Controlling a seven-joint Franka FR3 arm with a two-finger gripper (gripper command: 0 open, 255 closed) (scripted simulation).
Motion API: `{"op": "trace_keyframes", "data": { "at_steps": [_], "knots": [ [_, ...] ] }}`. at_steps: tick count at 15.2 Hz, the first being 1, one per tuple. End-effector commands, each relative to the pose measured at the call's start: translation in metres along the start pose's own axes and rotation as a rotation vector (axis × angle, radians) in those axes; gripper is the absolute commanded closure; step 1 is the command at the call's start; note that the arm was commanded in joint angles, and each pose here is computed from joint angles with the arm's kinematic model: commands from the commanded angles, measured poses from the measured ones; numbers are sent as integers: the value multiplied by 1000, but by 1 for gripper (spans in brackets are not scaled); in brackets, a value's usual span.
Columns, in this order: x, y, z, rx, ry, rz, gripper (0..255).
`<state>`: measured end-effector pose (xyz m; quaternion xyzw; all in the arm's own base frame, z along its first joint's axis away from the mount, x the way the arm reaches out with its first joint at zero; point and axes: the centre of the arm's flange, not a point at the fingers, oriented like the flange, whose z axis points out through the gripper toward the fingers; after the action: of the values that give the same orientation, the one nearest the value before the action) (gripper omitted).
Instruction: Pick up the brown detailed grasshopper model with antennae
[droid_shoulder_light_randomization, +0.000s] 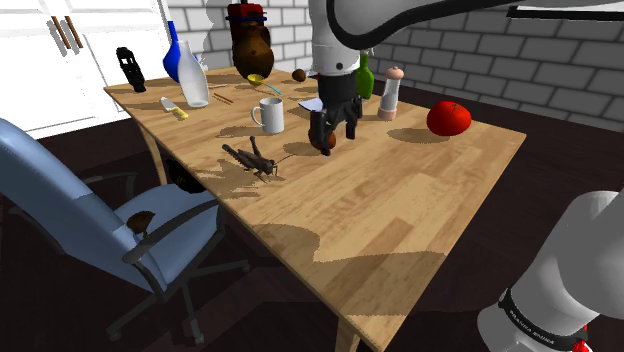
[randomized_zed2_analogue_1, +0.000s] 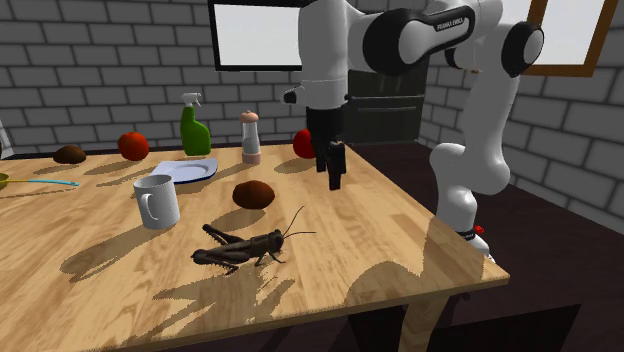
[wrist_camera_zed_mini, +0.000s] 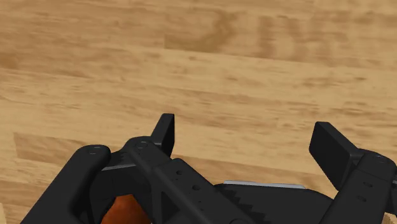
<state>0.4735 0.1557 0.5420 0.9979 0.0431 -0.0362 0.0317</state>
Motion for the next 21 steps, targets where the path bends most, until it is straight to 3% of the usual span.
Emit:
{"op": "trace_keyframes", "data": {
  "at_steps": [1,14,21],
  "knots": [
    [22,-13,-2,0,7,7,0],
    [162,-104,-4,-6,46,45,0],
    [168,-108,27,-7,47,46,0]
  ]
}}
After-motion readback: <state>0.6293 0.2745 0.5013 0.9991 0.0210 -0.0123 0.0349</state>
